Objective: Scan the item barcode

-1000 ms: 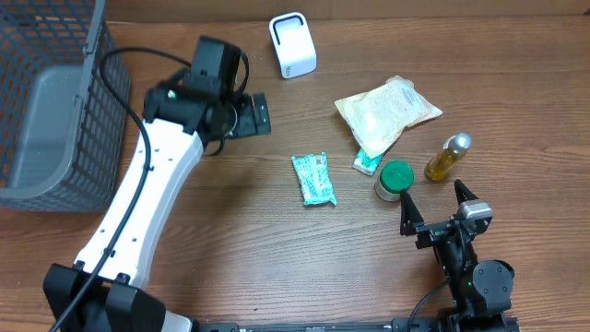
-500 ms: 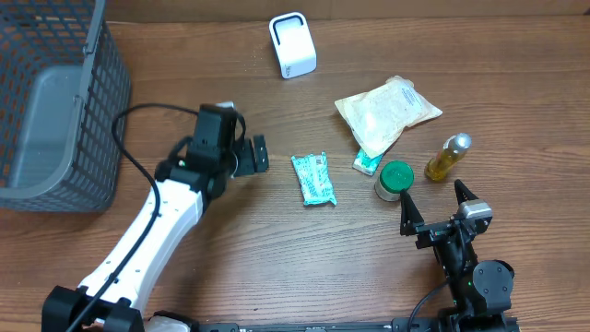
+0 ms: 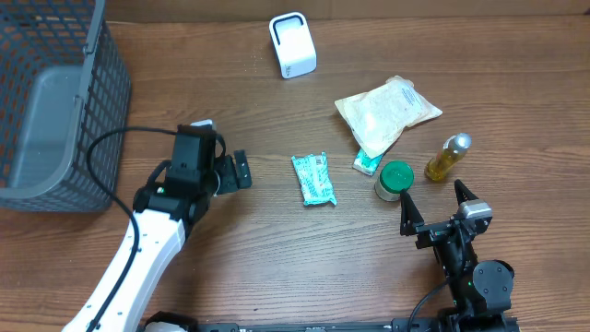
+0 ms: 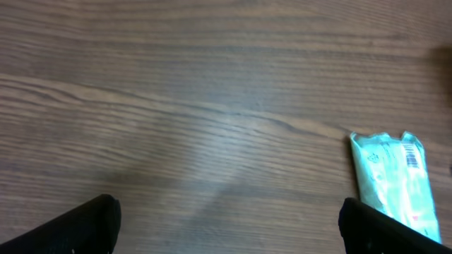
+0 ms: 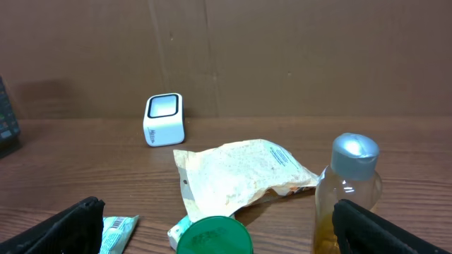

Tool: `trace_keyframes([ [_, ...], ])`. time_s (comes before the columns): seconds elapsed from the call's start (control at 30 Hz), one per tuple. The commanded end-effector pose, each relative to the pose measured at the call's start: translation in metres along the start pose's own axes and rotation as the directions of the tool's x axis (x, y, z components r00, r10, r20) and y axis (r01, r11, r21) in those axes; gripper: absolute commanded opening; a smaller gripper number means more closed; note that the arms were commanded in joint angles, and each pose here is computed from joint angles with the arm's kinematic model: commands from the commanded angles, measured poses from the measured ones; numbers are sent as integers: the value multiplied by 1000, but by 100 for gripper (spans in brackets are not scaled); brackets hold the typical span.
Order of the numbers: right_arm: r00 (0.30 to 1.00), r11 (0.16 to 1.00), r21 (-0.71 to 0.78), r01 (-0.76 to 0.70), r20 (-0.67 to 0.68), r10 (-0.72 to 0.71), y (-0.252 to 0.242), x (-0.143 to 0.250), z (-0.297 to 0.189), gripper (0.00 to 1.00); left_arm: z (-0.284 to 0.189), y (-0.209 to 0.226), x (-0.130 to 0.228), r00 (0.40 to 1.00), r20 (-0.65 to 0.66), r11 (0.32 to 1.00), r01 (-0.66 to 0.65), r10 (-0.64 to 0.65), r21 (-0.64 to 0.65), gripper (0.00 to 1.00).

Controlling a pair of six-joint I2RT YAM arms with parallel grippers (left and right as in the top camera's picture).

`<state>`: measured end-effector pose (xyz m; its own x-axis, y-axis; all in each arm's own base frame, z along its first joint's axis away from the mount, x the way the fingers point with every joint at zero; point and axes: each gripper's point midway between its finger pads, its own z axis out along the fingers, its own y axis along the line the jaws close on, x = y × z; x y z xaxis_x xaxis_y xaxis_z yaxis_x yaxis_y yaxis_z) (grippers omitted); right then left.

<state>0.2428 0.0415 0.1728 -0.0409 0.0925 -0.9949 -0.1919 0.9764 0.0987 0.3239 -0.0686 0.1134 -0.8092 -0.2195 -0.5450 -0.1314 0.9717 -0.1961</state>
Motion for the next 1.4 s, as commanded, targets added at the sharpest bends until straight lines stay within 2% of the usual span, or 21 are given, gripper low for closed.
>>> trace_keyframes([
  [0.0, 1000, 1000, 8, 2, 3, -2, -1, 2, 0, 100, 4, 19, 10, 999, 49, 999, -12, 14, -33, 100],
  [0.2, 1000, 1000, 8, 2, 3, -2, -1, 2, 0, 100, 15, 25, 19, 972, 230, 998, -53, 45, 27, 99],
  [0.43, 1000, 1000, 8, 2, 3, -2, -1, 2, 0, 100, 7, 31, 18, 901, 419, 986, -156, 116, 63, 100],
  [0.6, 1000, 1000, 8, 2, 3, -2, -1, 2, 0, 100, 3, 36, 26, 879, 455, 974, -206, 144, 90, 100],
  [0.93, 1000, 1000, 8, 2, 3, -2, -1, 2, 0, 100, -3, 57, 36, 843, 526, 983, -171, 111, 66, 100],
  [1.37, 1000, 1000, 8, 2, 3, -2, -1, 2, 0, 100, -12, 59, 41, 817, 567, 983, -172, 108, 61, 100],
])
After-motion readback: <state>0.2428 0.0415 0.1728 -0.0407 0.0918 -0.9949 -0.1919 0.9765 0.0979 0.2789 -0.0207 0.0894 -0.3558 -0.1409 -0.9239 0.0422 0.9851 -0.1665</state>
